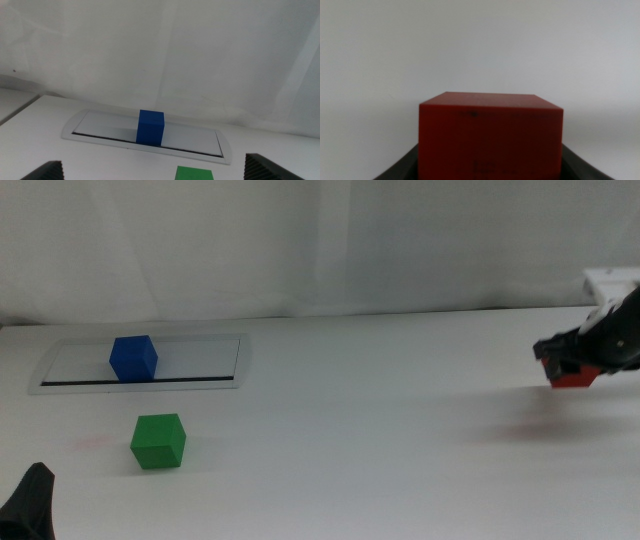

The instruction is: Stack red cubes first, then green, then blue cubes in a specific spot.

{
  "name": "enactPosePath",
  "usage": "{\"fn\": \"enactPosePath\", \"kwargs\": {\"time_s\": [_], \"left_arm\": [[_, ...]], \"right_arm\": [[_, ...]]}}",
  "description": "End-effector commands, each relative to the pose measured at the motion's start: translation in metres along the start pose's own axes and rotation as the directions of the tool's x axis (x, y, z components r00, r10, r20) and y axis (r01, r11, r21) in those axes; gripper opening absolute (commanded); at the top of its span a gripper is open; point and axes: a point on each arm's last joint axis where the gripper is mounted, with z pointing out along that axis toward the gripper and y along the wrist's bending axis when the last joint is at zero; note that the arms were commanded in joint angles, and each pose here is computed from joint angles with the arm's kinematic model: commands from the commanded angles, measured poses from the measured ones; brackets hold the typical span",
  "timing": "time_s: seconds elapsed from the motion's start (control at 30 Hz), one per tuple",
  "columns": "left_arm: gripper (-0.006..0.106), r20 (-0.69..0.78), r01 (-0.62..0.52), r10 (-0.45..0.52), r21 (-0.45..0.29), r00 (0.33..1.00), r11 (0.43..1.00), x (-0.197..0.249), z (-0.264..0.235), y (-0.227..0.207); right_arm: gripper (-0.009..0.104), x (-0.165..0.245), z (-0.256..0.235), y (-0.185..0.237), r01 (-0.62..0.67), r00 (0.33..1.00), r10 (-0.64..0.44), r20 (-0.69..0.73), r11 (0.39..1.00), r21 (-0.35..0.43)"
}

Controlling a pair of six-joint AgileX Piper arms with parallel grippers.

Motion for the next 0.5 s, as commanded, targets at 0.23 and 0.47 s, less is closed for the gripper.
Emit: {"fn": "enactPosePath", "kwargs": {"time_s": [0.23,0.47], "left_arm": [[0.090,-0.035,0.014,-0.015,-0.009,0.999,1.000,0.013,0.000,0.003],[0.090,-0.035,0.014,-0.015,-0.009,0.999,1.000,0.013,0.000,0.003]], "right_arm": [[-0.002,-0.003,-0.096,0.062,-0.124,0.980,0.135,0.149,0.989,-0.080],[-0.002,0.018,-0.099,0.153,-0.072,0.993,0.084,0.080,0.988,-0.140]]}}
